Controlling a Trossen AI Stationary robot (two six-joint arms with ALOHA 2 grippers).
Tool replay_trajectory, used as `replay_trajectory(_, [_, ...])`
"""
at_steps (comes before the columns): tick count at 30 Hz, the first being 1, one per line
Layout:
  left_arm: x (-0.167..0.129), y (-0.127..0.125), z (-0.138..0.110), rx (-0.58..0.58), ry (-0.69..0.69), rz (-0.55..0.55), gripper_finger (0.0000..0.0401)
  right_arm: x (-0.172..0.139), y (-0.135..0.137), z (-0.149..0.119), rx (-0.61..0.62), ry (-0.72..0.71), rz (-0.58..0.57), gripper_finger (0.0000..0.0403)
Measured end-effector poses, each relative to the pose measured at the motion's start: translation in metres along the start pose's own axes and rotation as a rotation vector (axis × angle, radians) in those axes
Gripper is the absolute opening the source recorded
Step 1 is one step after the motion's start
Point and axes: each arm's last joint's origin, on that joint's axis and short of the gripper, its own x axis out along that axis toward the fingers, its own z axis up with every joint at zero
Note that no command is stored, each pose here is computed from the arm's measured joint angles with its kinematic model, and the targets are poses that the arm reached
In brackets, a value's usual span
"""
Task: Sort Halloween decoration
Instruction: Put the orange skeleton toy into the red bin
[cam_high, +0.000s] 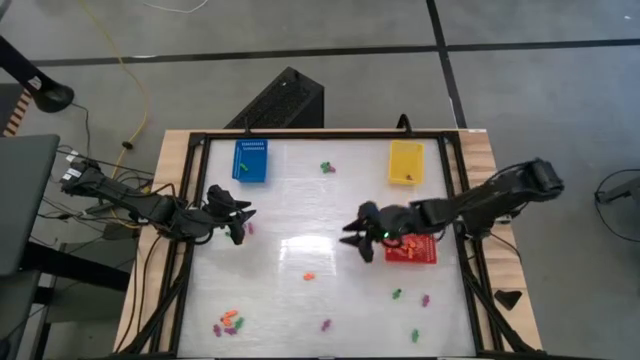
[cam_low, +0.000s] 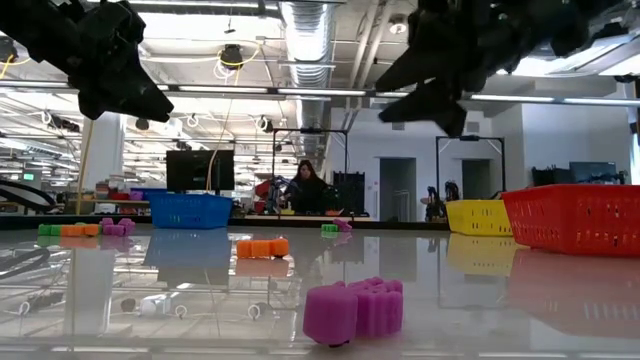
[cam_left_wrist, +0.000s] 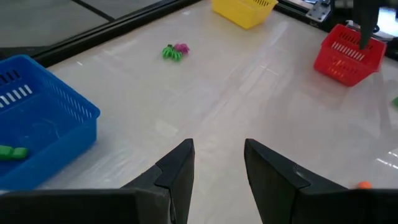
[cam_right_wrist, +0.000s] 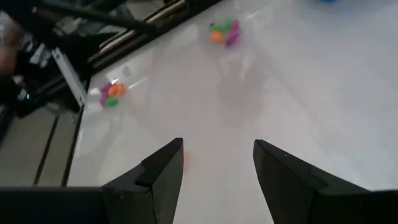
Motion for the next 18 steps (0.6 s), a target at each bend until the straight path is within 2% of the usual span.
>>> replay_trajectory(5, [0.0, 0.0, 0.0, 0.0, 0.0, -0.001, 0.013, 0.035, 0.015, -0.015, -0.095, 0.073, 0.059, 0.0224])
replay_trajectory(13, [0.0, 0.0, 0.0, -0.001, 0.0, -0.001, 0.013, 0.096, 0.039, -0.016, -0.307, 0.135, 0.139, 0.0224])
replay_trajectory(18, [0.0, 0.0, 0.0, 0.0, 0.0, -0.002, 0.013, 0.126, 0.041, -0.03, -0.322, 0.201, 0.169, 0.0224])
